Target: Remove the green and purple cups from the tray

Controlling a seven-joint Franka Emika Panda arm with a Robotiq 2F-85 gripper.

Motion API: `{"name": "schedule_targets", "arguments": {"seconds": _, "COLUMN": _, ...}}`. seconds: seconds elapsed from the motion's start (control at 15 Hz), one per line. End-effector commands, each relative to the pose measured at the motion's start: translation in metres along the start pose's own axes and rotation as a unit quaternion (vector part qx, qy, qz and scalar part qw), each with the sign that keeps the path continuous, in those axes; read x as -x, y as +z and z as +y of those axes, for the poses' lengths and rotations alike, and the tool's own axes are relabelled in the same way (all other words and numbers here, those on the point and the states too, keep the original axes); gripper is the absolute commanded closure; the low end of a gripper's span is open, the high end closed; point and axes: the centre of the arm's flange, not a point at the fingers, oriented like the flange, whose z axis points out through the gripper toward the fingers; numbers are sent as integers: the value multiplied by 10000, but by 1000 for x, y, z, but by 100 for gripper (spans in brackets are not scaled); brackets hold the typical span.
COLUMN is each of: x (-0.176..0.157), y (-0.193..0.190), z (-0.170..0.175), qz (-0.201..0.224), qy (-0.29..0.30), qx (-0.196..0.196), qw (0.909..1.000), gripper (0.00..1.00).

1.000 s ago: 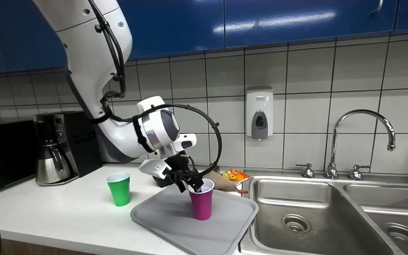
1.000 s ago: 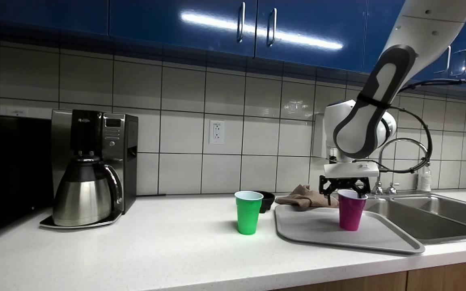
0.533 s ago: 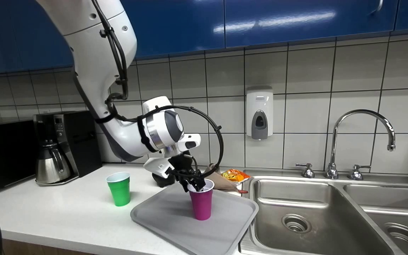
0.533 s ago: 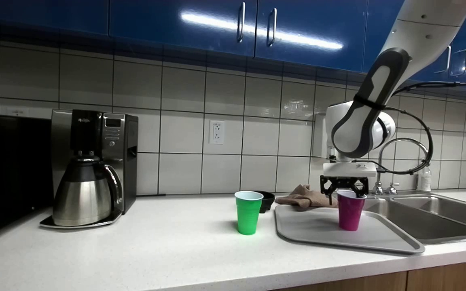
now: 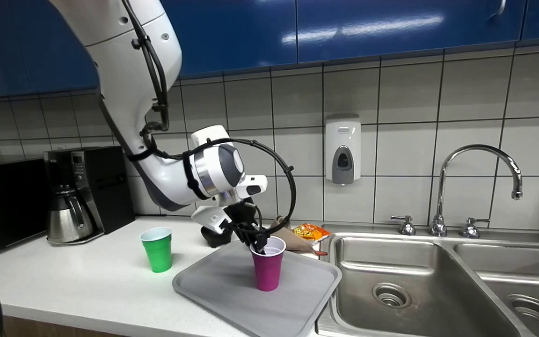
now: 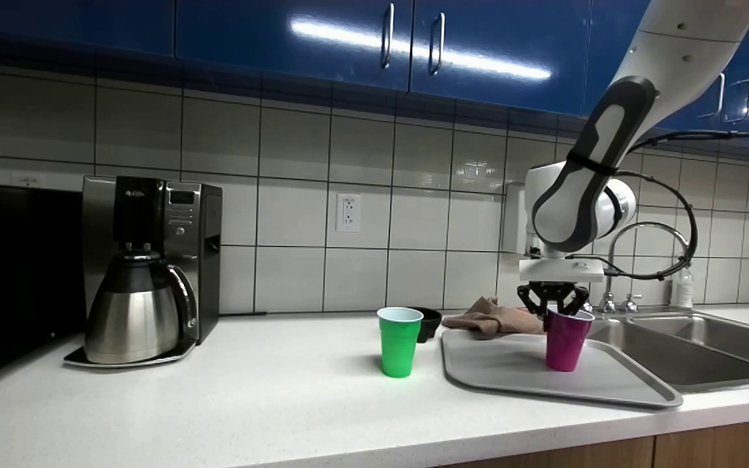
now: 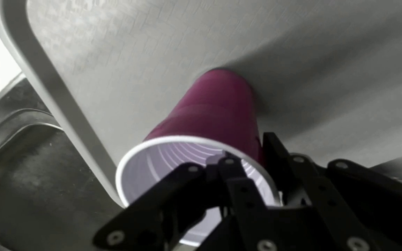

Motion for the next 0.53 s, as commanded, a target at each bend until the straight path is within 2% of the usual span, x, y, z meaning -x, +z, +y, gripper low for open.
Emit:
{"name": "schedule_targets", "arguments": {"seconds": 0.0, "x": -6, "y": 0, "z": 0, "qz": -24, "qy": -2, "qx": -94, "qw": 10000, "gripper": 100}}
{"name": "schedule_targets", "arguments": {"seconds": 0.47, "x": -5, "y": -8, "z": -1, "qz": -4, "qy": 37, "qx": -138, "qw": 9999, "gripper": 100}}
